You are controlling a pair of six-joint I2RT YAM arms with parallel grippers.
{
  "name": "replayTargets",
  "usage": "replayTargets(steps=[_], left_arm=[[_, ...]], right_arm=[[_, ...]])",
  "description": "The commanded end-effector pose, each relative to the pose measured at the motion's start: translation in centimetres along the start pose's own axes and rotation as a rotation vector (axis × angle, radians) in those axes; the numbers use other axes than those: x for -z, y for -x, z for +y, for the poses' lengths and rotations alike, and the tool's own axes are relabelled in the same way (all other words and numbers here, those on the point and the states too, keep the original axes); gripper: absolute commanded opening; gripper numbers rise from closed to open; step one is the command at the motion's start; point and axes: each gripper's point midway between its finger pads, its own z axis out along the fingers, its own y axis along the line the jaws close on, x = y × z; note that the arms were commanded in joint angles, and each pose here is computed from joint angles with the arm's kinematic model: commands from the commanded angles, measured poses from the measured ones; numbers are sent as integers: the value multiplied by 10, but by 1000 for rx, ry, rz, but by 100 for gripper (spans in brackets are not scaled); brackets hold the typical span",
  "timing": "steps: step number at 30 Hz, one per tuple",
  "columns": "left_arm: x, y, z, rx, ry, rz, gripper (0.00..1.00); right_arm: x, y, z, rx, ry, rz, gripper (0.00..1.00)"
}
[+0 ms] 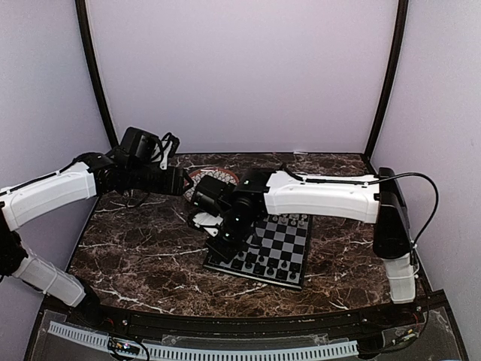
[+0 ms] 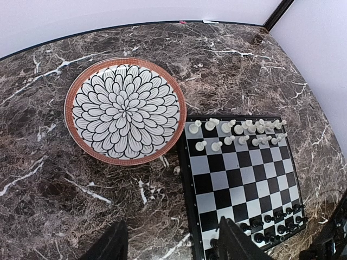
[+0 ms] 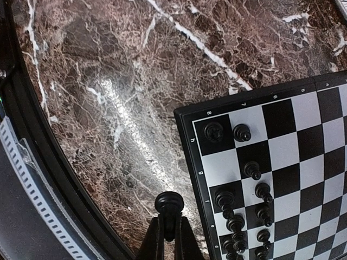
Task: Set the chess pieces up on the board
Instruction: Place the knight on the chessboard.
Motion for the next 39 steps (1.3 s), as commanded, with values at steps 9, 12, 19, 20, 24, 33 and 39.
replayTargets(steps=[9,12,19,20,24,33,39], left_arm=[[17,-10,9,46,19,0,59],[18,-9,9,46,19,0,59],[18,-8,8,43,19,0,59],[18,-8,9,43,20,0,59],[17,-8,8,43,19,0,59],[16,-10,9,39,23,9,59],[15,-14,11,45,27,16,60]], right_arm=[[-10,-2,-23,17,-162,42,0],[-15,-2,-23,18,-161,48,0],[-24,-7,-26,25,-173,72,0],[-26,-8,-28,26,-177,77,0],[-32,-10,-29,34,-184,92,0],[-45,-12,-33,49,-199,114,0],[-51,-12,-36,63,-210,128,1]])
